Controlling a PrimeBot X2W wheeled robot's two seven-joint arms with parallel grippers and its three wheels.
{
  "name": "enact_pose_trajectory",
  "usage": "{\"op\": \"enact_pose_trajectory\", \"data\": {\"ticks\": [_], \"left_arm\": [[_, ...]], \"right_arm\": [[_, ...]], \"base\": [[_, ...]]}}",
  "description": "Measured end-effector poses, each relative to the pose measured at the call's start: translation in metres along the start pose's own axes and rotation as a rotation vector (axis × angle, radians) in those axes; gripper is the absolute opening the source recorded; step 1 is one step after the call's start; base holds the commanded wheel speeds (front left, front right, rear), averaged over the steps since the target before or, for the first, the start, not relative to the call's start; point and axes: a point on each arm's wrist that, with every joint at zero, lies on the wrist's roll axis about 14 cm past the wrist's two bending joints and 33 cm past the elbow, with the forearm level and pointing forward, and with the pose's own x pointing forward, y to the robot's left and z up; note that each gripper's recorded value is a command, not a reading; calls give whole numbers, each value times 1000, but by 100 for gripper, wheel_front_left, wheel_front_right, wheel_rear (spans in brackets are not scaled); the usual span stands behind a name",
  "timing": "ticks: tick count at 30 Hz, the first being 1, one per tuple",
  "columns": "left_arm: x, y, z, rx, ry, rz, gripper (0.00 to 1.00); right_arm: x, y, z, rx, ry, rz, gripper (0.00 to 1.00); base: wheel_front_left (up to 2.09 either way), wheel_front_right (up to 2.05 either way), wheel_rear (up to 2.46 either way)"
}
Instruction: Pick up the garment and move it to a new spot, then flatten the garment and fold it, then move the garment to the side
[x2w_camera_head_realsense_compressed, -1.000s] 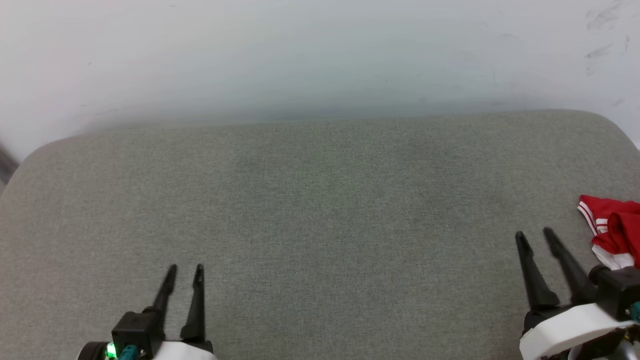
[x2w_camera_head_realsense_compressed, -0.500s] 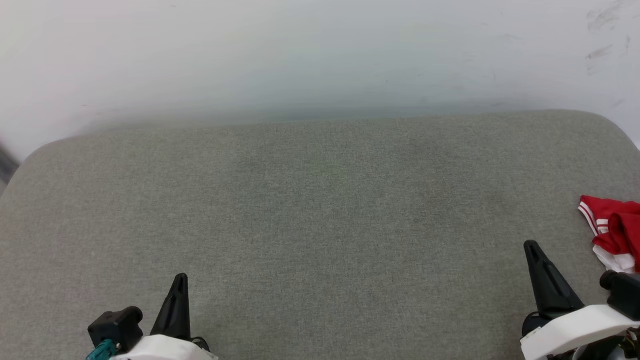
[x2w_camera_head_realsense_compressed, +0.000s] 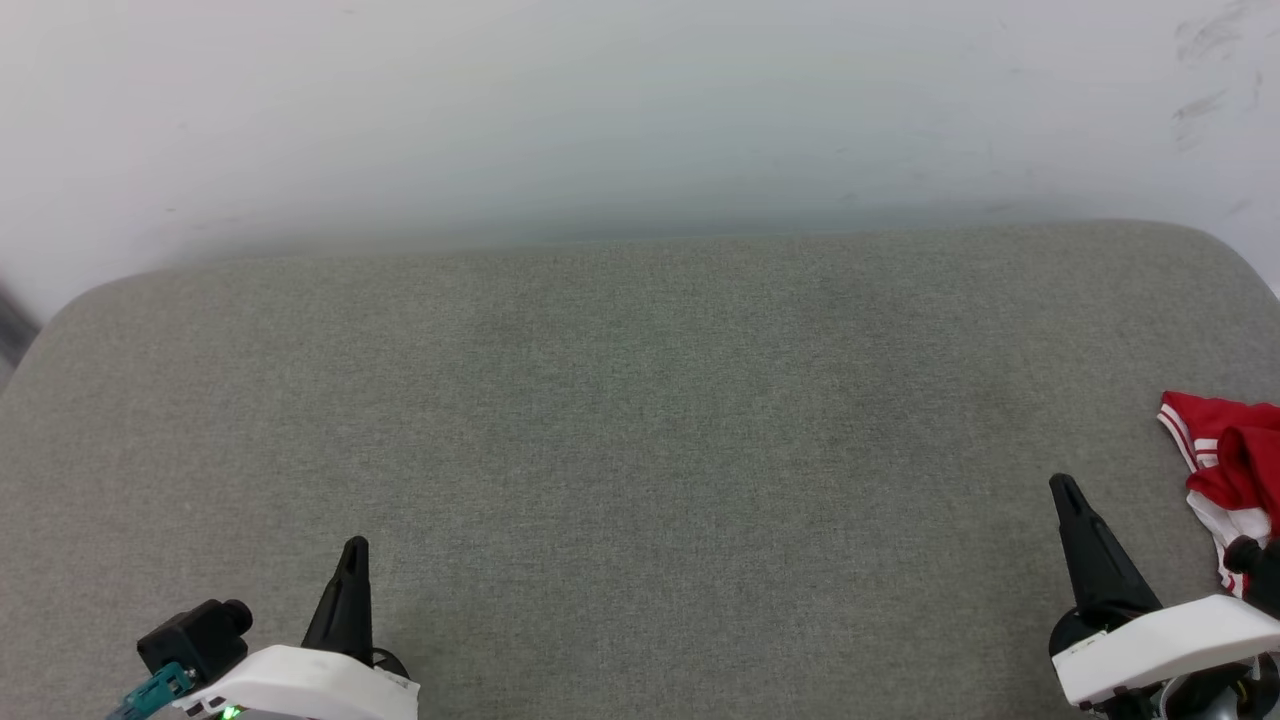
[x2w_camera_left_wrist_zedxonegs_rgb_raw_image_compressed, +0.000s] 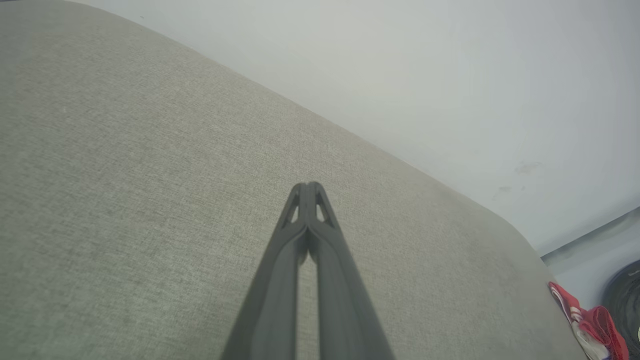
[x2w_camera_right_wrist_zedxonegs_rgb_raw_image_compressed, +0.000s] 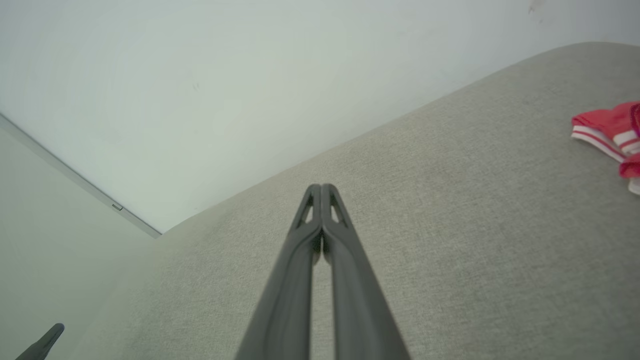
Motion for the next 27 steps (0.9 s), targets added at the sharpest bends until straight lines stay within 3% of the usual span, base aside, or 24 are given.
{"op": "enact_pose_trajectory", "data": {"ticks": [27], "left_arm": [[10,5,2,-375,25,25,0]], "right_arm": [[9,-8,-2,378,-19,-21,0]], "base": [[0,0,0]]}}
